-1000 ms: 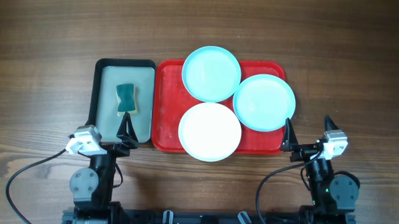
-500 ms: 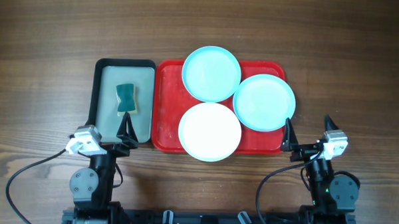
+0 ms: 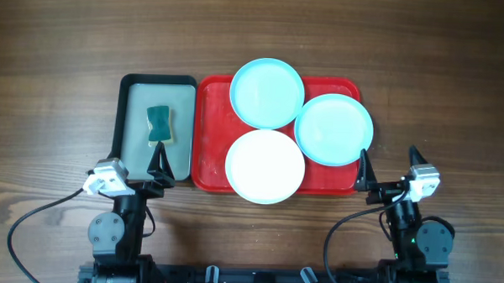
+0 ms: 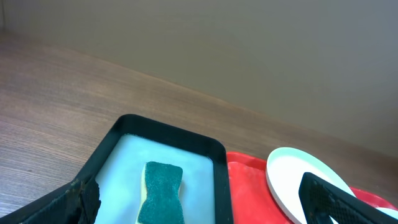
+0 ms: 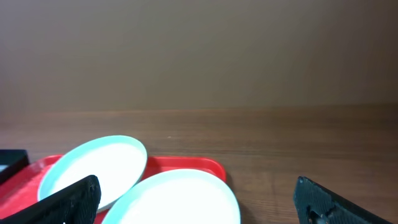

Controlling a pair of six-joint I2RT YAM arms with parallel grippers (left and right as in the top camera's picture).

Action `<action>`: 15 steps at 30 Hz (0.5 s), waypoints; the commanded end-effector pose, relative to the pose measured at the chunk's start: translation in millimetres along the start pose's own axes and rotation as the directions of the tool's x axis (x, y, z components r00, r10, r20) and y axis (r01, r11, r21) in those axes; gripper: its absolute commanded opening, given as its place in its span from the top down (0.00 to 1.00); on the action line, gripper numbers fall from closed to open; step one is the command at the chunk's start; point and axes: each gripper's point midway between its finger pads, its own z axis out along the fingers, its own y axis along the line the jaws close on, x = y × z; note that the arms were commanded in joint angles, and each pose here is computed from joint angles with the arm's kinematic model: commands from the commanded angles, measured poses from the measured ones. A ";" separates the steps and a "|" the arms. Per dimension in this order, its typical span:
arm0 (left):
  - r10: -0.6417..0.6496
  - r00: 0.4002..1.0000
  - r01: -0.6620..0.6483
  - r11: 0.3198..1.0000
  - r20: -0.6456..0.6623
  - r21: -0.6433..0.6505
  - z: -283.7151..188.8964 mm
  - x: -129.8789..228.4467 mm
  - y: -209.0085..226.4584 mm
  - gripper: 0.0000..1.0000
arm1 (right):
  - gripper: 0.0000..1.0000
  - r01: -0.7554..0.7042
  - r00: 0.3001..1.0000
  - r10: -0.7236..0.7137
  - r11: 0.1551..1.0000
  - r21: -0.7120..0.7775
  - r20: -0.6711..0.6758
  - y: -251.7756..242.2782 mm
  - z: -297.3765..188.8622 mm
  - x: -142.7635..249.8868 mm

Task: Clean dirty plates on tray and stack at the side

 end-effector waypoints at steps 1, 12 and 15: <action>0.016 1.000 -0.016 1.000 -0.001 -0.008 -0.1 1.2 2.5 0.00 | 0.00 -0.045 0.999 0.046 0.998 -0.054 0.003 9.7 -0.2 -1.4; 0.016 1.000 -0.016 1.000 -0.001 -0.008 -0.1 1.2 2.5 0.00 | 0.00 -0.045 0.999 0.045 0.998 -0.055 0.008 9.9 -0.2 -2.7; 0.016 1.000 -0.016 1.000 -0.001 -0.008 -0.1 1.2 2.5 0.00 | 0.00 -0.044 0.999 0.045 0.998 -0.055 0.008 9.9 -0.2 -2.7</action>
